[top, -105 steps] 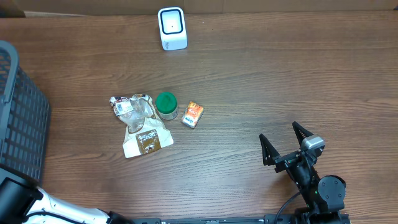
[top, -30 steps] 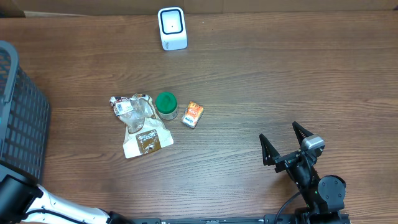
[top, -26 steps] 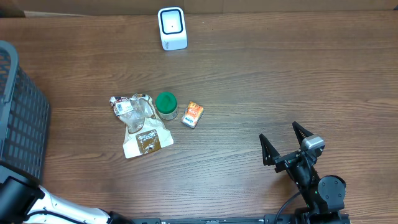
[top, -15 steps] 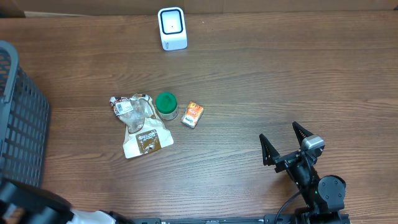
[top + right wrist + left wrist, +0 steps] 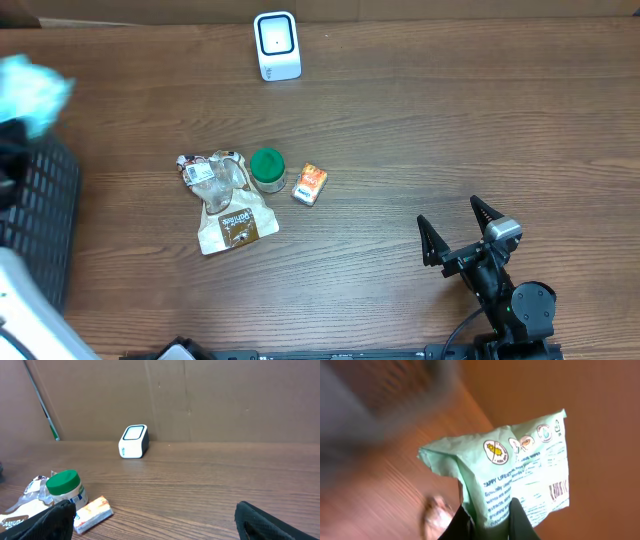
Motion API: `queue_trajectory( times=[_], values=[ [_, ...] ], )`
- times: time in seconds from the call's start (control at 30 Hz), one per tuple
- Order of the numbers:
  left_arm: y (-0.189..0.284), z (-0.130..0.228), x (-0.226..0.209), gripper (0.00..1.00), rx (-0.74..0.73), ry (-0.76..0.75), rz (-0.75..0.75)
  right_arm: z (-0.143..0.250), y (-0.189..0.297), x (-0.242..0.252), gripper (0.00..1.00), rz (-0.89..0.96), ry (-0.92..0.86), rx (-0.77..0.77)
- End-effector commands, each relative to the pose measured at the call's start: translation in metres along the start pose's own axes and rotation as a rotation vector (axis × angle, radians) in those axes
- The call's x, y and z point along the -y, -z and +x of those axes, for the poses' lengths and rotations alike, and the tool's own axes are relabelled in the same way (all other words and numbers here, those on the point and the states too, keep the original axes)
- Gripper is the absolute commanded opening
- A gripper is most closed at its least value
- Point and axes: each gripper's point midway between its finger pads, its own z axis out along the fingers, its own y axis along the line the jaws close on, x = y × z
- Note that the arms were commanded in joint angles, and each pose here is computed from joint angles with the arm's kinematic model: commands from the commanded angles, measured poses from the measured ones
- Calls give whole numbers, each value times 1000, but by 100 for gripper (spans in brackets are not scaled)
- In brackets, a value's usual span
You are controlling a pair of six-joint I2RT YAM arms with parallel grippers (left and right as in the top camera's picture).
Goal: Scan the item barcode
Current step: 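Carry the wipes packet and lay it right of the orange packet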
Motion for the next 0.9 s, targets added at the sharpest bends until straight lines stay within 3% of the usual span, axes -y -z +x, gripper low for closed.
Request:
queue_trajectory(
  times=[0.0,0.17,0.33,0.63,0.87],
  values=[
    [-14,58,43,4,-180,-193,93,1,0,2,100,7,-6,7],
    [-41,149,68,4,-428,-382,49,1,0,2,100,7,-6,7],
    [-63,227,94,4,-635,-537,98,1,0,2,100,7,-6,7],
    [-115,352,95,4,-965,-625,72,1,0,2,100,6,-6,7],
    [-136,420,68,4,-1126,-667,-28,1,0,2,100,7,-6,7]
  ],
)
